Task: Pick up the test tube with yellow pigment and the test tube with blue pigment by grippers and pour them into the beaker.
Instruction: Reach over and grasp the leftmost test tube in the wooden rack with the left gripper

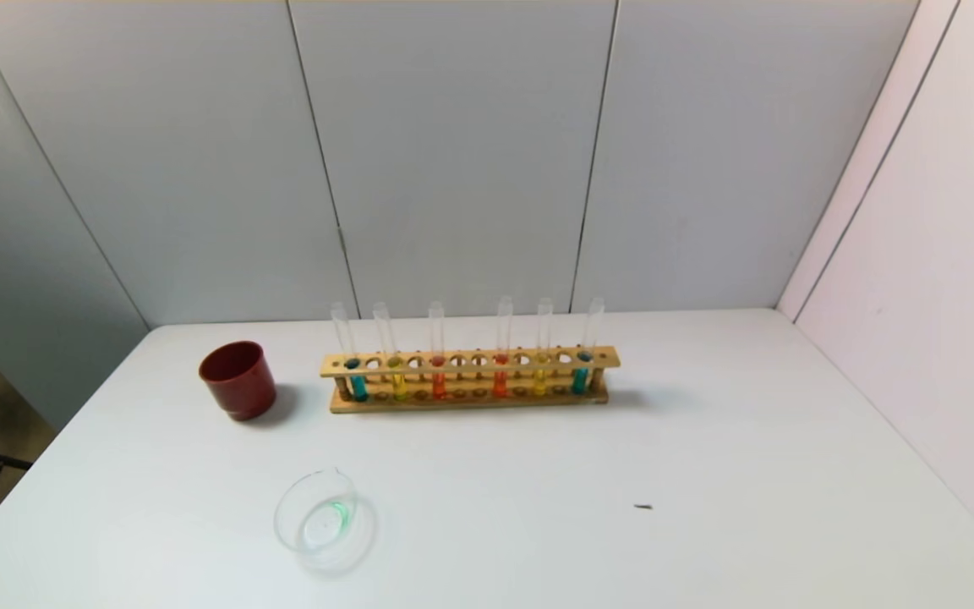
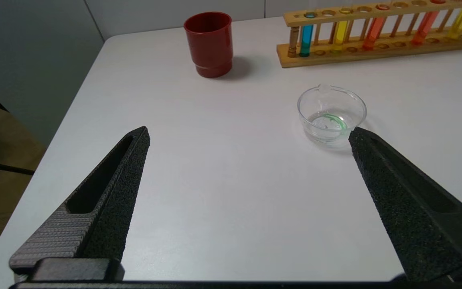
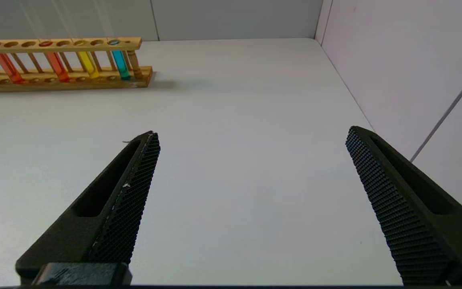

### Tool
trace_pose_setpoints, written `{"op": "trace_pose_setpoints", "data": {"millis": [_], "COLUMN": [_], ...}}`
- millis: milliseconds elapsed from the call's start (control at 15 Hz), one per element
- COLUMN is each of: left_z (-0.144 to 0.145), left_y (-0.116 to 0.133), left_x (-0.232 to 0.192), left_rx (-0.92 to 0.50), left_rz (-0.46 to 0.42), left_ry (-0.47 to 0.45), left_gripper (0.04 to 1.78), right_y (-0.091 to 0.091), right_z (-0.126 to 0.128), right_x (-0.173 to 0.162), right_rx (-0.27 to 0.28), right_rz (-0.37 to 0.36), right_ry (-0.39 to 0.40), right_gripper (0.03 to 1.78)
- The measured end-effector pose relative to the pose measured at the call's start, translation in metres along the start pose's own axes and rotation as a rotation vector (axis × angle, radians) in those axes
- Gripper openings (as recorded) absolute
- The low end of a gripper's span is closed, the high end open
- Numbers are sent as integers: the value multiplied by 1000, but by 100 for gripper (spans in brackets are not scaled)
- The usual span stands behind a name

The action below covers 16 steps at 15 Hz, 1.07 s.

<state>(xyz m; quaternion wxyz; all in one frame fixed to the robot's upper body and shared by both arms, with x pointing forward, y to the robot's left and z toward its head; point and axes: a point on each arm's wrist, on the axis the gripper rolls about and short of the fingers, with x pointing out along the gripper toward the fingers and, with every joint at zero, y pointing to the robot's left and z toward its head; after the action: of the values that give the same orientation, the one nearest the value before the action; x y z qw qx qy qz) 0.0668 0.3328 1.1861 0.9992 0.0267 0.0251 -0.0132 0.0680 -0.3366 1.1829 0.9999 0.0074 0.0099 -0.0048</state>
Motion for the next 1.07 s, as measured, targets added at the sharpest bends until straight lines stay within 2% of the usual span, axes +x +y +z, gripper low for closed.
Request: {"op": "trace_pose_setpoints", "data": {"millis": [333,600,800,1067], "left_z": [44,84,105,120], "left_y": [1,2,2,0], "left_x": [7,29,60,113], "left_rx": [-9,-11,-11,-14], "left_rz": [-97,-164,-216,-272], "left_ry": [24,49,72,121], "left_gripper": [175,175,175,175], "right_y": [0,0,0,0], "right_z": [0,0,0,0], "right_x": [0,0,0,0], "right_rx": [0,0,0,0], "right_rz": [0,0,0,0], "right_ry": [0,0,0,0], "right_gripper": [170,170,170,170]}}
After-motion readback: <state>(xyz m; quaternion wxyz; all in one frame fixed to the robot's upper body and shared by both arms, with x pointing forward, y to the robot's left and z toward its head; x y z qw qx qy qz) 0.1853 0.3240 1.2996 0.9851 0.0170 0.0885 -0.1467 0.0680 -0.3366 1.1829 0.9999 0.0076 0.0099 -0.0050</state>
